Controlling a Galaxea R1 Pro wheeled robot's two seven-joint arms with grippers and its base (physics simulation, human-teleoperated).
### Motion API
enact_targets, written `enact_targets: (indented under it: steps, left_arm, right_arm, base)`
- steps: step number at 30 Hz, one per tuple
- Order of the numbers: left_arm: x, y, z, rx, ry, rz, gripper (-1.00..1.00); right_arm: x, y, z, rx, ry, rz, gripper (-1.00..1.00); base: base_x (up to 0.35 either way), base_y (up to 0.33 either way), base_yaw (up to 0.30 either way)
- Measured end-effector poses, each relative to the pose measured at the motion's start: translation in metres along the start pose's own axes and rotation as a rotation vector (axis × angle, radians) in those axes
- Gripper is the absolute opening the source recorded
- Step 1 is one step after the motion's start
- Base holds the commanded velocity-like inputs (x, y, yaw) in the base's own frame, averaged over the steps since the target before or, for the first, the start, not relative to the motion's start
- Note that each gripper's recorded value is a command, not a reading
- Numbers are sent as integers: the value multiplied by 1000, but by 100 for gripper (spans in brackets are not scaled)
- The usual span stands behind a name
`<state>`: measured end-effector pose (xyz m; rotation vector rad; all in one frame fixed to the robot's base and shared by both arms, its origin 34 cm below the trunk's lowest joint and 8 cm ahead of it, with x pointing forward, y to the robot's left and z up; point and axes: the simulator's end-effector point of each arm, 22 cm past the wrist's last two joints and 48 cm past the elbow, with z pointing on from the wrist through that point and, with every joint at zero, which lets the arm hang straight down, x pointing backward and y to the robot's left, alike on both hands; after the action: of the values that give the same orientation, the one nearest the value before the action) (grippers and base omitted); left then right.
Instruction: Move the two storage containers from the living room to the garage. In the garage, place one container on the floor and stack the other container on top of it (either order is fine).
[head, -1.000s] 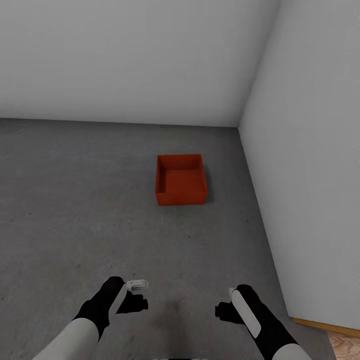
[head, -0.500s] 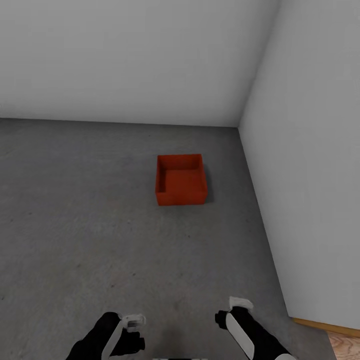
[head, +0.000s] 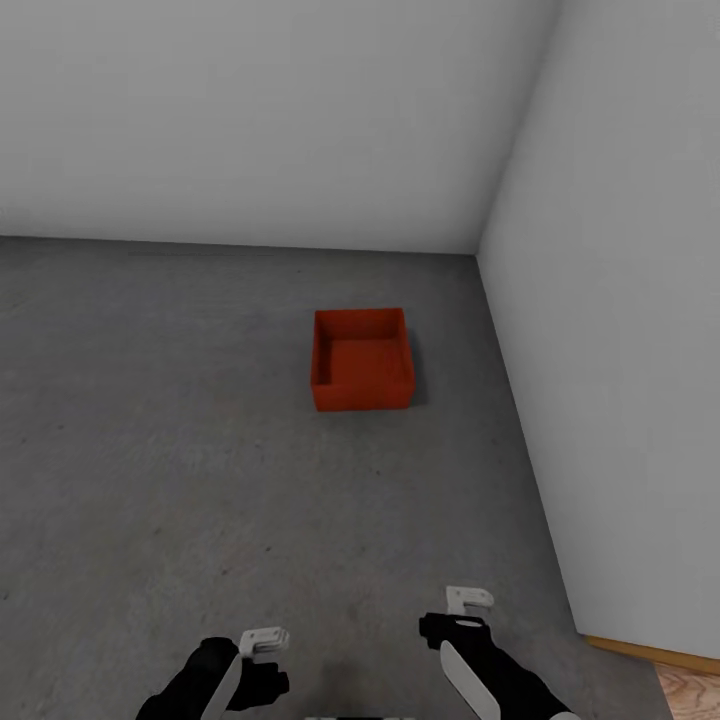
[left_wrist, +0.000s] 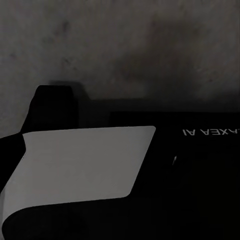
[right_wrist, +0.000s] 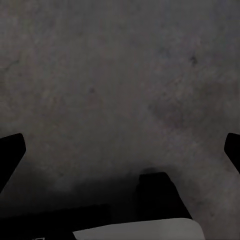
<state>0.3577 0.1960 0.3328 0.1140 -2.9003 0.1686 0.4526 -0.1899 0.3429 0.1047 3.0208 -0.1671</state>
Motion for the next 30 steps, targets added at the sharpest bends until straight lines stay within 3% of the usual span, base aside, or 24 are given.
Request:
enact_targets:
  steps: [21, 30]
  left_arm:
    - [-3, 0, -1, -10, -6, 13, 100]
    - [-7, 0, -19, -21, -14, 20, 100]
  right_arm:
    - [0, 1, 0, -1, -3, -5, 100]
    - [-5, -1, -17, -1, -4, -5, 100]
  base:
    - [0, 0, 0]
    - [0, 0, 0]
